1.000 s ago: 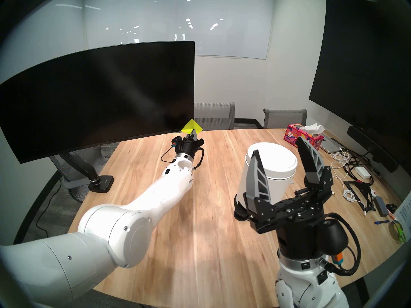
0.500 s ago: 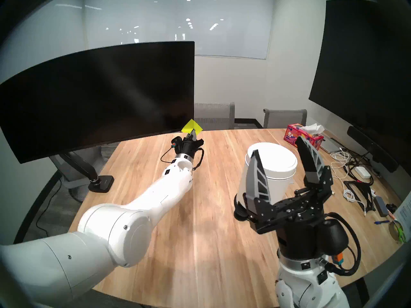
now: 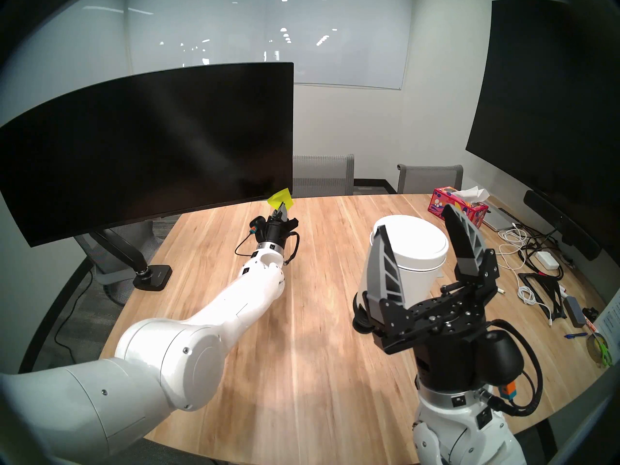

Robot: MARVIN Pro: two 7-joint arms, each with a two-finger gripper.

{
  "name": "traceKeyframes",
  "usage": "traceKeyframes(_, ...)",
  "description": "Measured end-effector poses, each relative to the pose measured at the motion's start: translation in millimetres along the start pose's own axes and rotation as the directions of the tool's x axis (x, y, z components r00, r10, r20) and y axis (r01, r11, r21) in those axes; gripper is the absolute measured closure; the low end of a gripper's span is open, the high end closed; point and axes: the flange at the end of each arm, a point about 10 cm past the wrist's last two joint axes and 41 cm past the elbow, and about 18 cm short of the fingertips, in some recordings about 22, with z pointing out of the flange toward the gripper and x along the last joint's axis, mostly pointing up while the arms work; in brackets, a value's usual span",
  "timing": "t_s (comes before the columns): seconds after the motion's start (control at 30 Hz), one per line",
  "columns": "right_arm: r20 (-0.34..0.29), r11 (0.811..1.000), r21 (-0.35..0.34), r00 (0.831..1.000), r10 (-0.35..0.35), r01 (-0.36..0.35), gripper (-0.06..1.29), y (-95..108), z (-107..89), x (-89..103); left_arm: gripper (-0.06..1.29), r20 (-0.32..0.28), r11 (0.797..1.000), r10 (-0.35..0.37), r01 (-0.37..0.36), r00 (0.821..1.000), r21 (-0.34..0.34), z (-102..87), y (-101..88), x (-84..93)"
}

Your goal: Peel the sticky note off the monitor, open the trash can lid and drop the sticker into the trash can

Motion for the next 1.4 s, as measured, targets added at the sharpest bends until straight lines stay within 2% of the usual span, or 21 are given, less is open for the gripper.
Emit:
traceKeyframes(0.2,0.000,1.000,0.001,1.000,0.012,-0.012,-0.01,-2.6,0.3,-0.4,1.25,-0.017,1.000,-0.003,0.003,1.000,-0.016,-15.4,-3.7,-6.9)
traceKeyframes(0.43,0.016,1.000,-0.001,0.999,0.031,-0.031,-0.01,-6.1,0.0,-2.3,1.25,-0.072,0.997,0.013,-0.018,0.997,-0.071,-30.7,-3.6,-6.8)
traceKeyframes(0.6,0.044,0.999,-0.004,0.998,0.050,-0.050,-0.01,-9.1,-1.5,-4.7,1.25,-0.114,0.994,0.039,-0.051,0.993,-0.097,-38.5,-9.7,-0.3)
traceKeyframes(0.8,0.085,0.997,-0.007,0.993,0.077,-0.077,-0.01,-13.7,-3.5,-8.3,1.25,-0.180,0.985,0.090,-0.114,0.980,-0.128,-45.9,-23.1,16.4)
traceKeyframes(1.1,0.144,0.994,-0.012,0.983,0.110,-0.110,-0.01,-18.9,-5.6,-13.6,1.25,-0.301,0.953,0.177,-0.240,0.937,-0.187,-43.7,-37.3,57.9)
traceKeyframes(1.23,0.166,0.992,-0.014,0.978,0.122,-0.121,-0.01,-20.8,-6.8,-16.1,1.25,-0.342,0.932,0.206,-0.290,0.917,-0.216,-43.1,-38.2,72.6)
traceKeyframes(1.33,0.200,0.991,-0.021,0.971,0.132,-0.130,-0.01,-21.7,-10.6,-20.8,1.25,-0.382,0.908,0.234,-0.342,0.894,-0.243,-44.3,-39.4,87.3)
traceKeyframes(1.4,0.214,0.991,-0.025,0.968,0.135,-0.133,-0.01,-21.8,-12.5,-22.9,1.25,-0.393,0.899,0.244,-0.359,0.887,-0.251,-45.4,-40.1,91.9)
